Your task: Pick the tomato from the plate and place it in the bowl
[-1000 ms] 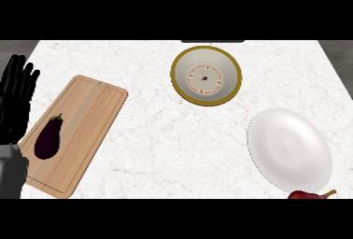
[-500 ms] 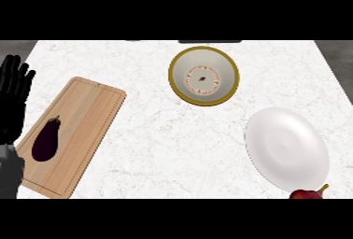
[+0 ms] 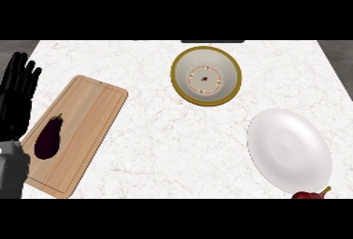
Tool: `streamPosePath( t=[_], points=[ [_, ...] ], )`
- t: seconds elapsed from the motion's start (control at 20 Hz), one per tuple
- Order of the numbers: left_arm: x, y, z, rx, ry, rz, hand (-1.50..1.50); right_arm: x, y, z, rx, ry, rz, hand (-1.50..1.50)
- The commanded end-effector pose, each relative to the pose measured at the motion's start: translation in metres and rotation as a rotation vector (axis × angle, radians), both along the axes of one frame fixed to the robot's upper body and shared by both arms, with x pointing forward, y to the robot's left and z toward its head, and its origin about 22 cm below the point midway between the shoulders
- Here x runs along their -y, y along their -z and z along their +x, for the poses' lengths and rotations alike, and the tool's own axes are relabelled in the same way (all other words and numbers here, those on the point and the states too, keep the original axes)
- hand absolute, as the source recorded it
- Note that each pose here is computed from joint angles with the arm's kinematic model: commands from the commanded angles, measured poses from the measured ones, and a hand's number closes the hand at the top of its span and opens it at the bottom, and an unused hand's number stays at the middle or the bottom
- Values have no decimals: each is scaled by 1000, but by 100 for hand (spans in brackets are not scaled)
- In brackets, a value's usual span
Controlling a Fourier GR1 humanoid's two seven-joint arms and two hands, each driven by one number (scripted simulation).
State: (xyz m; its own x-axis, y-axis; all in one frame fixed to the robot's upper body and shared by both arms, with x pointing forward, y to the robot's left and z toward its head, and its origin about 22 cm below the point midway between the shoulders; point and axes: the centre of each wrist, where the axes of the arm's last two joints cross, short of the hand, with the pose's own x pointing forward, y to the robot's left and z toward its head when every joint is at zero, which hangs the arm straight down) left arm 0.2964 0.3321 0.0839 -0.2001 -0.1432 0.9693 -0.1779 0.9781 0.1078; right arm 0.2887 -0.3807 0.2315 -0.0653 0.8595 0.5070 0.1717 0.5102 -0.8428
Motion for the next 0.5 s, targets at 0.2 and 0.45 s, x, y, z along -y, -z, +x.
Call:
streamPosePath(
  t=[0.2,0.45],
  points=[
    [2,-14,5,5,23,12,0,-85,-53,36,-54,-57,46,150],
    [12,-2,5,30,28,12,0,-137,-10,68,-124,-97,17,150]
  ],
)
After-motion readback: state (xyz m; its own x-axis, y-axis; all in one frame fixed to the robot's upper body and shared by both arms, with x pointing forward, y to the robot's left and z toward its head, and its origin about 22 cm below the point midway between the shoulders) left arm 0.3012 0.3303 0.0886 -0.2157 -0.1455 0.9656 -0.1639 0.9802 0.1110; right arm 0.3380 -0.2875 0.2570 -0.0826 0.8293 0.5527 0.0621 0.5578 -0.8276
